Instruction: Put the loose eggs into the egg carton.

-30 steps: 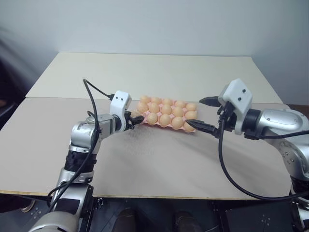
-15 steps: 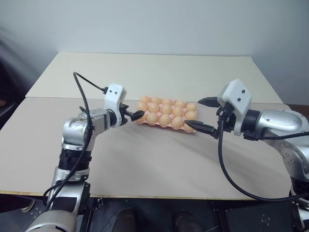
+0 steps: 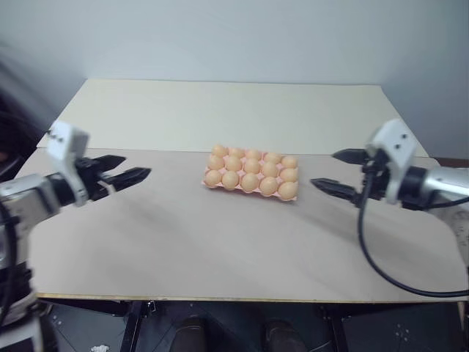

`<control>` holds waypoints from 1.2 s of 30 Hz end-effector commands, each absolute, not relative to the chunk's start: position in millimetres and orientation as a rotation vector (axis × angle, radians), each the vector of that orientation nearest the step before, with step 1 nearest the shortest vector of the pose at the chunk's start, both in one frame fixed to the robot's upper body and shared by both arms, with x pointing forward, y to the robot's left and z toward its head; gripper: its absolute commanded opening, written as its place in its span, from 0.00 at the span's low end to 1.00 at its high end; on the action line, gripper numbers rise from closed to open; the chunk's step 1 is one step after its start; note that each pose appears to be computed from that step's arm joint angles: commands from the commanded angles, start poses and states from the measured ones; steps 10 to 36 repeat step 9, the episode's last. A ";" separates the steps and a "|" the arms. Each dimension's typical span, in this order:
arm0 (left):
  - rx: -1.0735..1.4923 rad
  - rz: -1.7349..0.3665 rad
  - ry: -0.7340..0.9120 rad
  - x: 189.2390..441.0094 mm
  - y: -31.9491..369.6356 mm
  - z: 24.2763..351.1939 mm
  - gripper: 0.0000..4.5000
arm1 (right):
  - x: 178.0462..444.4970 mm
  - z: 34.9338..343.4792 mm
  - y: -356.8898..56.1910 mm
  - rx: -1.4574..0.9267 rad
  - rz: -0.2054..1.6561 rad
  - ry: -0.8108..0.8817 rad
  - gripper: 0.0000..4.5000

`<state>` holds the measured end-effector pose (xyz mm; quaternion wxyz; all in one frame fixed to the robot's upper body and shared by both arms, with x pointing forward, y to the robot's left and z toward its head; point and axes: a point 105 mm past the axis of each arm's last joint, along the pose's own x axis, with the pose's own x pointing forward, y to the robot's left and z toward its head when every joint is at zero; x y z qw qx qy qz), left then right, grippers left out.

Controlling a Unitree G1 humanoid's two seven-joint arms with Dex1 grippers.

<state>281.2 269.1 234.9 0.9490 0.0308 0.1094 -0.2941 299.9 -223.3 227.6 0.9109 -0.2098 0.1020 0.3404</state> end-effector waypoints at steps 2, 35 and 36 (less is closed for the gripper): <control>0.112 -0.603 0.153 255.0 287.5 258.4 0.99 | 278.1 248.2 -266.1 -0.444 0.706 0.175 1.00; 0.090 -0.649 0.161 240.1 285.5 250.3 0.99 | 273.2 246.3 -299.6 -0.396 0.647 0.174 1.00; 0.090 -0.649 0.161 240.1 285.5 250.3 0.99 | 273.2 246.3 -299.6 -0.396 0.647 0.174 1.00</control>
